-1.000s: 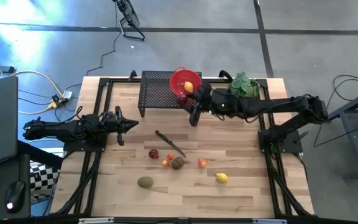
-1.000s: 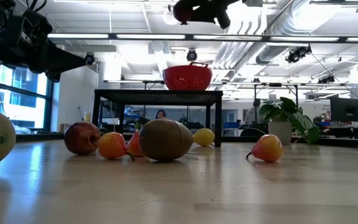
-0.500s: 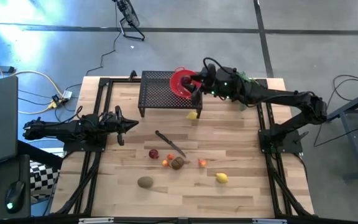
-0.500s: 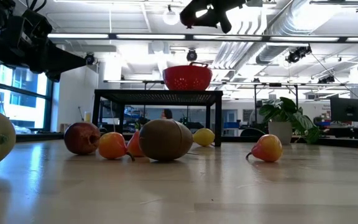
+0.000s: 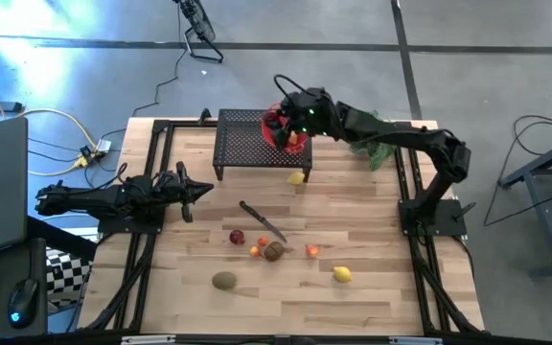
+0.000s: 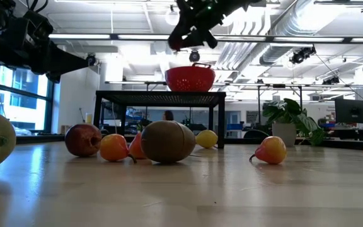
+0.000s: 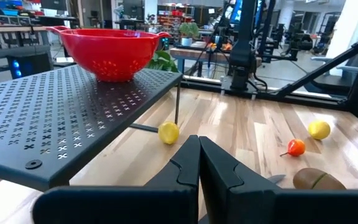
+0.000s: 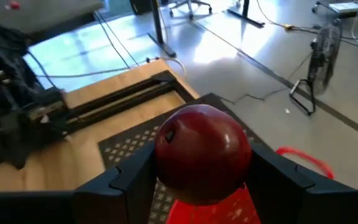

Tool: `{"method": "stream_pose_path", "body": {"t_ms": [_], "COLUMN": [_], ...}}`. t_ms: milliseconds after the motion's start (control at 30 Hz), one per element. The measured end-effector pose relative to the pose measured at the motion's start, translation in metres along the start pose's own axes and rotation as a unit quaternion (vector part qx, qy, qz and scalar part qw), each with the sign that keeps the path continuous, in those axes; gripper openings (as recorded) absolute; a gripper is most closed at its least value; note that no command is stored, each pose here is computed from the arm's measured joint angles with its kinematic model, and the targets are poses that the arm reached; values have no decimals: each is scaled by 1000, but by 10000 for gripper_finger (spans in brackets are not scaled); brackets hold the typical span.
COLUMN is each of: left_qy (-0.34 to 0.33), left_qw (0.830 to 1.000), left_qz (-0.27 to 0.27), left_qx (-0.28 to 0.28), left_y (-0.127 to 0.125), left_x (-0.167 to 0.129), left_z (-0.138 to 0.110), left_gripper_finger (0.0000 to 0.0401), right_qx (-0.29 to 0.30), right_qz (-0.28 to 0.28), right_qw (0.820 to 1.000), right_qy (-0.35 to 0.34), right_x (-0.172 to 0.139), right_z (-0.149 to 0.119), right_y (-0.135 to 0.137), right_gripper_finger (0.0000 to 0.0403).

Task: Pick & Place Fruit
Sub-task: Put the right pomegranate into the colander on the shelf

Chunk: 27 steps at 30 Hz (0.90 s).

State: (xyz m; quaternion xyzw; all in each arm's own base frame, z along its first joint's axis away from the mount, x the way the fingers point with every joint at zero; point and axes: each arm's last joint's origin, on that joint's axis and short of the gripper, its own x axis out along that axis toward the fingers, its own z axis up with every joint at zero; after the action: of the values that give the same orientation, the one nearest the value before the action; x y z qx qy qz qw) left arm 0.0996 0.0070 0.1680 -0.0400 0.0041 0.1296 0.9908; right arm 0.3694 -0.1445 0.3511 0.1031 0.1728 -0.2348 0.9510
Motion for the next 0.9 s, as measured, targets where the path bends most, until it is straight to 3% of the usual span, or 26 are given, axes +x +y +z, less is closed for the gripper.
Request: {"method": "stream_pose_path", "body": {"t_ms": [167, 500, 900], "left_qy": [0, 0, 0], "left_qw": [1000, 1000, 1000], "left_qz": [0, 0, 0], "left_qx": [0, 4, 4], "left_y": [0, 0, 0], "left_x": [0, 0, 0], "left_z": [0, 0, 0], "left_gripper_finger": [0, 0, 0], "right_qx": [0, 5, -12], "right_qz": [-22, -31, -22], "right_qw": [999, 993, 985], "right_qy": [42, 114, 168], "right_x": [7, 9, 35], "right_z": [9, -6, -30], "right_y": [-13, -33, -36], "right_gripper_finger": [207, 207, 207]}}
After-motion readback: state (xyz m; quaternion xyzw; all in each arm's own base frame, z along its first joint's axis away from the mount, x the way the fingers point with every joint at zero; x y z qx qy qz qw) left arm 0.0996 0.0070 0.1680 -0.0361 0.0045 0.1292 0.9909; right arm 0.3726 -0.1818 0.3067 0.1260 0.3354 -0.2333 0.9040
